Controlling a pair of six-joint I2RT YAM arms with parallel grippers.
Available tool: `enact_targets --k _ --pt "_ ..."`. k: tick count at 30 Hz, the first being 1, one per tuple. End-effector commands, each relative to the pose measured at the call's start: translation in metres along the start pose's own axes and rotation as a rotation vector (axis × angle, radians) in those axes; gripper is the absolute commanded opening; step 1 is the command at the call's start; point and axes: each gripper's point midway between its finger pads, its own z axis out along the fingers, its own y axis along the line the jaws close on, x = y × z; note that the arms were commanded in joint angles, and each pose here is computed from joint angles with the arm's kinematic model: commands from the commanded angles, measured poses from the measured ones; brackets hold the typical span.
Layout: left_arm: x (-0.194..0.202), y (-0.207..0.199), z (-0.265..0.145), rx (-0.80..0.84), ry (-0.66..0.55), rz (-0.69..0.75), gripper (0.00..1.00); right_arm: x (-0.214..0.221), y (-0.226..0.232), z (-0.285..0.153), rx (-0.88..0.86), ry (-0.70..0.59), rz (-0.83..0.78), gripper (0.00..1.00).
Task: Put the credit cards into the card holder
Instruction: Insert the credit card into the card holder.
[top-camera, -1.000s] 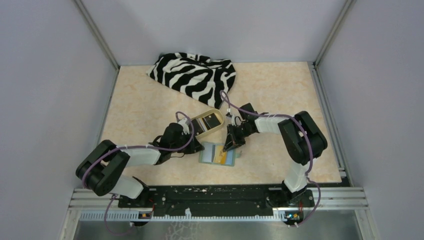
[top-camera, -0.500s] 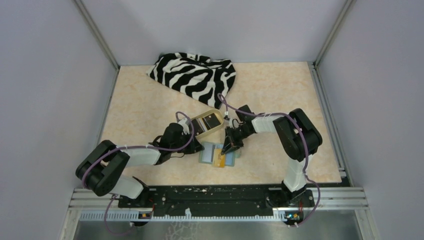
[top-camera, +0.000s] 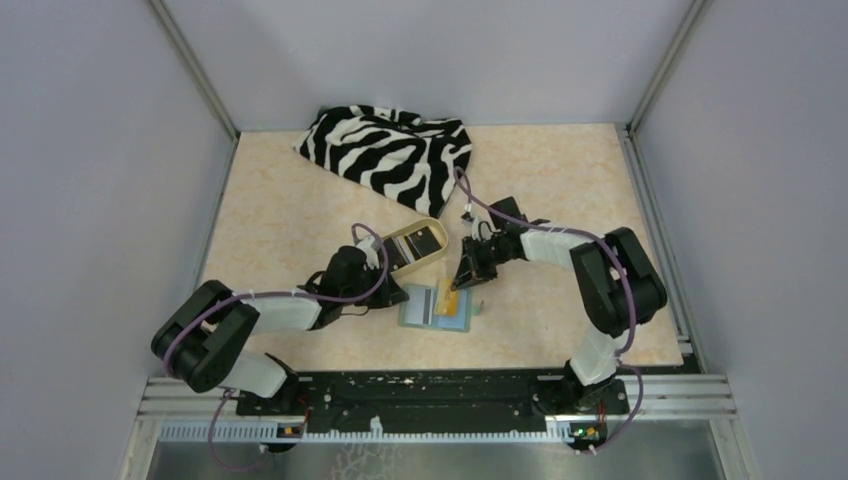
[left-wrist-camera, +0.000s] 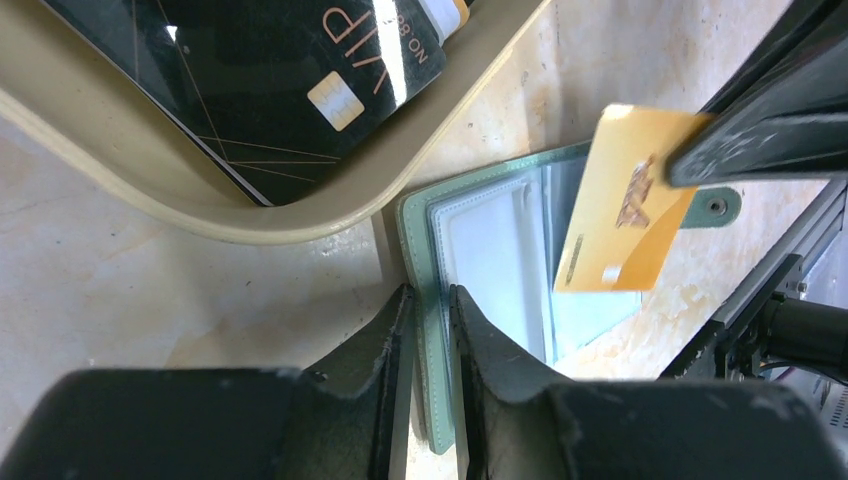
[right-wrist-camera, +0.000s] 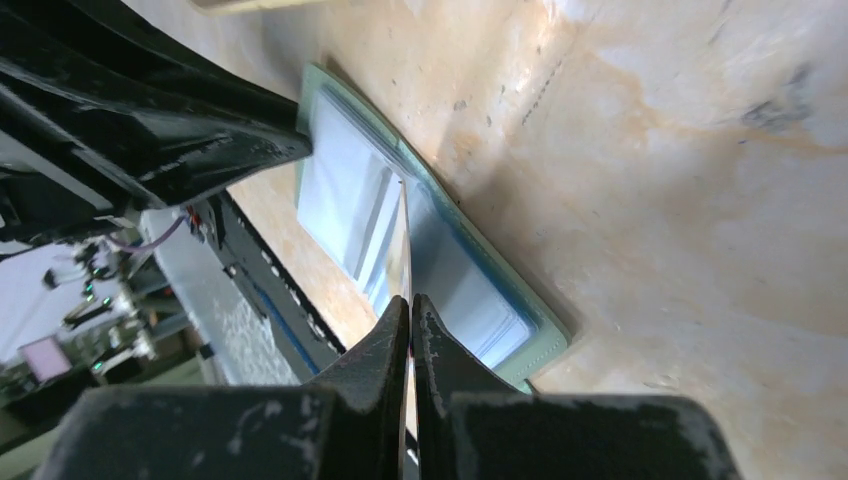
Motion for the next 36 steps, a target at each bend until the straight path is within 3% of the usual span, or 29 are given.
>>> enact_targets --k 1,8,17,36 --pt "0.003 -0.005 -0.002 0.018 0.017 0.012 0.25 -0.024 0.007 -0.018 0.030 -0.150 -0.118 0.00" --pt "0.005 -0.006 -0.005 0.027 0.012 -0.003 0.25 -0.015 -0.003 -0.007 0.026 -0.114 -0.082 0.00" --pt "0.007 -0.004 -0.009 0.022 0.002 -0.014 0.26 -0.017 0.040 -0.029 -0.155 -0.177 -0.139 0.00" --pt "0.008 -0.008 -0.010 0.049 -0.007 -0.040 0.29 -0.003 0.003 0.000 -0.097 -0.115 -0.038 0.00"
